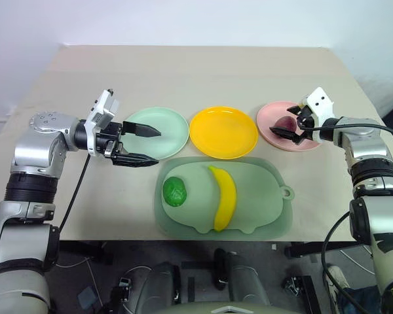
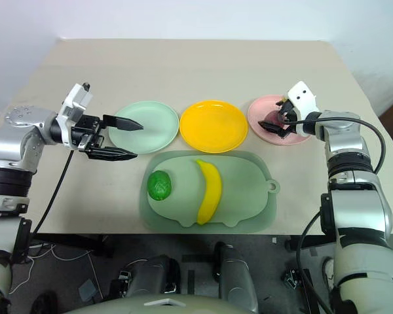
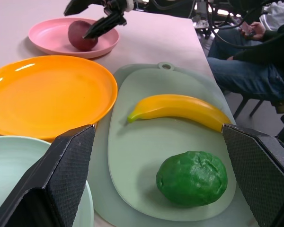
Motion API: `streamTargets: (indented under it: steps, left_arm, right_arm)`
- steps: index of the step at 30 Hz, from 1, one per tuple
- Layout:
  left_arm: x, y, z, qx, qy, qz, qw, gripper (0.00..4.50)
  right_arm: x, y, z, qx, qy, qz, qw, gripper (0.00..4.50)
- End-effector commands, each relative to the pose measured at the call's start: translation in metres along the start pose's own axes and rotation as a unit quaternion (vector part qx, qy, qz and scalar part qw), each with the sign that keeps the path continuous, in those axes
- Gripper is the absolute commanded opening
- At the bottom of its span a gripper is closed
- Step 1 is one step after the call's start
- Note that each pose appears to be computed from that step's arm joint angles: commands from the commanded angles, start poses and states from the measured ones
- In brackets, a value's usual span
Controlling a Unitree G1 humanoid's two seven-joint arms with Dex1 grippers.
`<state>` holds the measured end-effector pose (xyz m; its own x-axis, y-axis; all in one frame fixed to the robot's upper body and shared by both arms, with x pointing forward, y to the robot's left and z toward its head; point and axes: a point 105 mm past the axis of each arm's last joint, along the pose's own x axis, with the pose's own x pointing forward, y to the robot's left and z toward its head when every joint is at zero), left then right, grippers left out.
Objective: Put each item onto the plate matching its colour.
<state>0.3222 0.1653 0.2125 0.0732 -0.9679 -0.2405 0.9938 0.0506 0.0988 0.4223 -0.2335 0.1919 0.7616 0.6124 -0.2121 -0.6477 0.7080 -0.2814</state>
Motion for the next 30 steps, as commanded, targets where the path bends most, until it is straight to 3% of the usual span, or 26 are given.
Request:
streamTargets:
  steps: [1,4,6,8,10,18,22,24,30]
  left_arm:
    - [-0.005,-0.001,0.011,0.022,-0.004,0.006,1.000,4.50]
    - [-0.005,-0.001,0.011,0.021,-0.004,0.005,1.000,4.50]
    - [-0.005,-0.001,0.011,0.021,-0.005,0.004,1.000,4.50]
    - [-0.004,-0.001,0.011,0.020,-0.007,0.003,1.000,4.50]
    - [-0.004,-0.001,0.010,0.020,-0.007,0.003,1.000,4.50]
    - [-0.005,-0.002,0.010,0.018,-0.006,0.002,1.000,4.50]
    - [-0.006,-0.002,0.010,0.018,-0.006,0.004,1.000,4.50]
    - [-0.006,-0.003,0.010,0.018,-0.007,0.004,1.000,4.50]
    - [-0.005,-0.004,0.008,0.013,-0.011,0.004,1.000,4.50]
  right_arm:
    - [-0.005,0.009,0.047,-0.004,-0.097,0.046,0.994,4.46]
    - [-0.009,0.022,0.063,0.001,-0.135,0.082,0.987,4.46]
    - [-0.013,0.050,0.067,-0.010,-0.150,0.150,0.977,4.46]
    - [-0.020,0.094,0.057,-0.005,-0.131,0.257,0.957,4.46]
    - [-0.024,0.117,0.048,0.008,-0.107,0.302,0.947,4.46]
    - [-0.031,0.151,0.047,0.030,-0.102,0.356,0.928,4.46]
    - [-0.012,0.152,0.034,0.038,-0.059,0.308,0.949,4.46]
    - [-0.012,0.159,0.025,0.054,-0.041,0.314,0.947,4.46]
    - [-0.011,0.164,0.024,0.088,-0.048,0.263,0.960,4.46]
